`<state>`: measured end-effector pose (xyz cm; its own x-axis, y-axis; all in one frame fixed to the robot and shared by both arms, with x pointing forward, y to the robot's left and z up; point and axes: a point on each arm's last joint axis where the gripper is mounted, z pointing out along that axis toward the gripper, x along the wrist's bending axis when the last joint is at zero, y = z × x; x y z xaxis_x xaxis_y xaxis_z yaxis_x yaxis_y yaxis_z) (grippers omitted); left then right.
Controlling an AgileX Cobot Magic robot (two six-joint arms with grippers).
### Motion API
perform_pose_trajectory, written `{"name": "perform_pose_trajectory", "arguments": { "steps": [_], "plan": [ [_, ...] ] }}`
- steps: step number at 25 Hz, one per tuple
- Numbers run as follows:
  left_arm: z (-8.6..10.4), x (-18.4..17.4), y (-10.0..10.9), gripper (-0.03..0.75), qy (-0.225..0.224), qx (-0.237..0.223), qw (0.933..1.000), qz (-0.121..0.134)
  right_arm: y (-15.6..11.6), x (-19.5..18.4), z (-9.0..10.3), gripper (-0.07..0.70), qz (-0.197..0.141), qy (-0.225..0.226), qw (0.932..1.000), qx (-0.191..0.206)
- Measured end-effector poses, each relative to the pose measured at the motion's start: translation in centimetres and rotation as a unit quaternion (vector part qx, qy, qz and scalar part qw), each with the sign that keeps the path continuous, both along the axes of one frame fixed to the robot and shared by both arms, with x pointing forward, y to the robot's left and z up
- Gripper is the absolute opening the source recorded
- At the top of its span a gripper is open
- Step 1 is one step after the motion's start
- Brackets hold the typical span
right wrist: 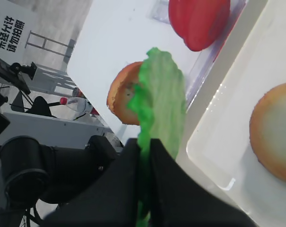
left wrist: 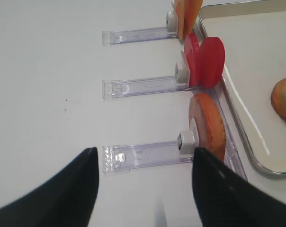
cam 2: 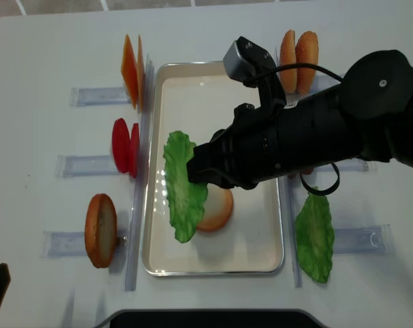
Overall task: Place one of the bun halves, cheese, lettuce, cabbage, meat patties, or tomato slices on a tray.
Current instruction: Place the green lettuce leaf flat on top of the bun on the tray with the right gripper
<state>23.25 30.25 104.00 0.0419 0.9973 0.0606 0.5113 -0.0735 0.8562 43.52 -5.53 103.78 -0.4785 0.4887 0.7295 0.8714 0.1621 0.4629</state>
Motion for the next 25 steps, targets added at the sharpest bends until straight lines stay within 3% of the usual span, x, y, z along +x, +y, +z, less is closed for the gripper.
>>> {"name": "perform_pose_trajectory", "arguments": {
  "steps": [7,13,25],
  "plan": [
    [0.0,0.0,0.0,0.471,0.0,0.0,1.0,0.0,0.9,1.6,-2.5,0.013,0.003,-0.012,0.9999,0.001],
    [0.0,0.0,0.0,0.471,0.0,0.0,1.0,0.0,1.1,2.5,-4.4,0.013,-0.002,-0.022,0.9995,-0.022],
    [0.0,0.0,0.0,0.471,0.0,0.0,1.0,0.0,0.8,2.5,-5.5,0.013,-0.01,-0.022,0.9988,-0.043]
  ]
}}
